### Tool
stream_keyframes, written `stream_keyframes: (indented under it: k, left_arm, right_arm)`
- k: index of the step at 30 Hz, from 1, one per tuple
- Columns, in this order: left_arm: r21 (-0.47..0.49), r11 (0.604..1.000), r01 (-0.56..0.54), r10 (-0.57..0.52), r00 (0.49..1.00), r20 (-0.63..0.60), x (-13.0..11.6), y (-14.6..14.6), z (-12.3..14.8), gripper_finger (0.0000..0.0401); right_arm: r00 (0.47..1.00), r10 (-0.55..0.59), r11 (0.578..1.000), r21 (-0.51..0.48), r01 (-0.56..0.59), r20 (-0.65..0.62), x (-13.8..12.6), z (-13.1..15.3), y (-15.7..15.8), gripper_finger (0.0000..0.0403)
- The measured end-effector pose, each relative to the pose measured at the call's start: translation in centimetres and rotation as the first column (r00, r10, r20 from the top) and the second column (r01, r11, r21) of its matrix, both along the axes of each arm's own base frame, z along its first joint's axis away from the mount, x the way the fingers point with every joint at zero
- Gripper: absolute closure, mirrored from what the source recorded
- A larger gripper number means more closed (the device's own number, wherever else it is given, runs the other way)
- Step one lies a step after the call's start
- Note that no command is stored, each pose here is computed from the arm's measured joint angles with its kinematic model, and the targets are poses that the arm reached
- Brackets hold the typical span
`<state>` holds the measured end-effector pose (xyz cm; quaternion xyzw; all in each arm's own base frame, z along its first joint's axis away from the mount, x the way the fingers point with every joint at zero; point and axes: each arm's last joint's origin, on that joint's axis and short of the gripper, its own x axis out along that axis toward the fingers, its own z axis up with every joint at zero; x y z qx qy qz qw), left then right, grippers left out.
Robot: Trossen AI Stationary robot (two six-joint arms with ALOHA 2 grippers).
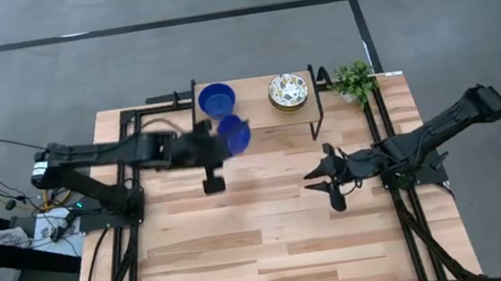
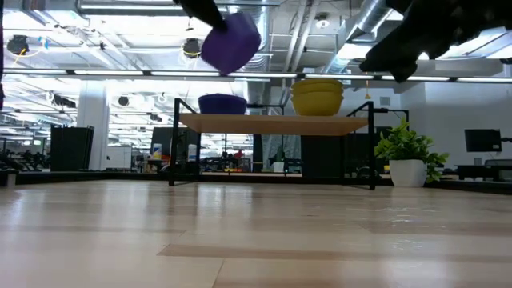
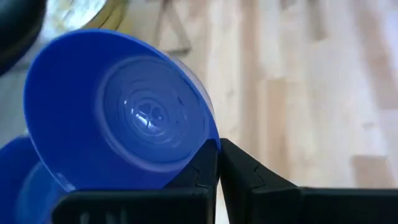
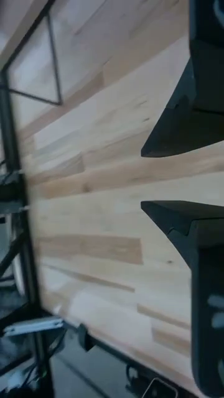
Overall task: Pick & Place Mini bowls
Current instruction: Stack the blue bowl on top of the blue bowl on the shelf
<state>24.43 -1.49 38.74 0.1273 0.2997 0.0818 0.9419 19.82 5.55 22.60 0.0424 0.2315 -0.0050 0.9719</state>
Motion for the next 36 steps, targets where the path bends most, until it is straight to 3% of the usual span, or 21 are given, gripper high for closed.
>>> stream_keyframes:
  k: [8, 15, 24, 36]
  left_arm:
    - [0.022, 0.99, -0.139, 0.141, 0.982, -0.126, 1.5, 6.4, 0.9, 0.0393]
    - [0.115, 0.973, -0.2, 0.22, 0.956, -0.193, 3.0, 10.7, 0.3, 0.0392]
    - [0.122, 0.96, -0.252, 0.272, 0.942, -0.196, 2.6, 12.5, 0.3, 0.0391]
    - [0.12, 0.96, -0.255, 0.274, 0.942, -0.196, 2.7, 12.5, 0.2, 0.0391]
  right_arm:
    - [0.987, 0.012, 1.0, 0.026, -0.017, 0.159, -0.2, -2.4, 0.0, 0.0291]
    - [0.986, 0.013, 0.999, 0.027, -0.018, 0.165, 0.2, -3.5, 0.2, 0.0291]
    - [0.988, 0.032, 0.999, -0.012, -0.03, 0.148, 1.1, -4.6, 0.5, 0.0291]
    - [0.991, 0.033, 0.999, -0.014, -0.031, 0.13, 1.7, -5.4, 0.7, 0.0291]
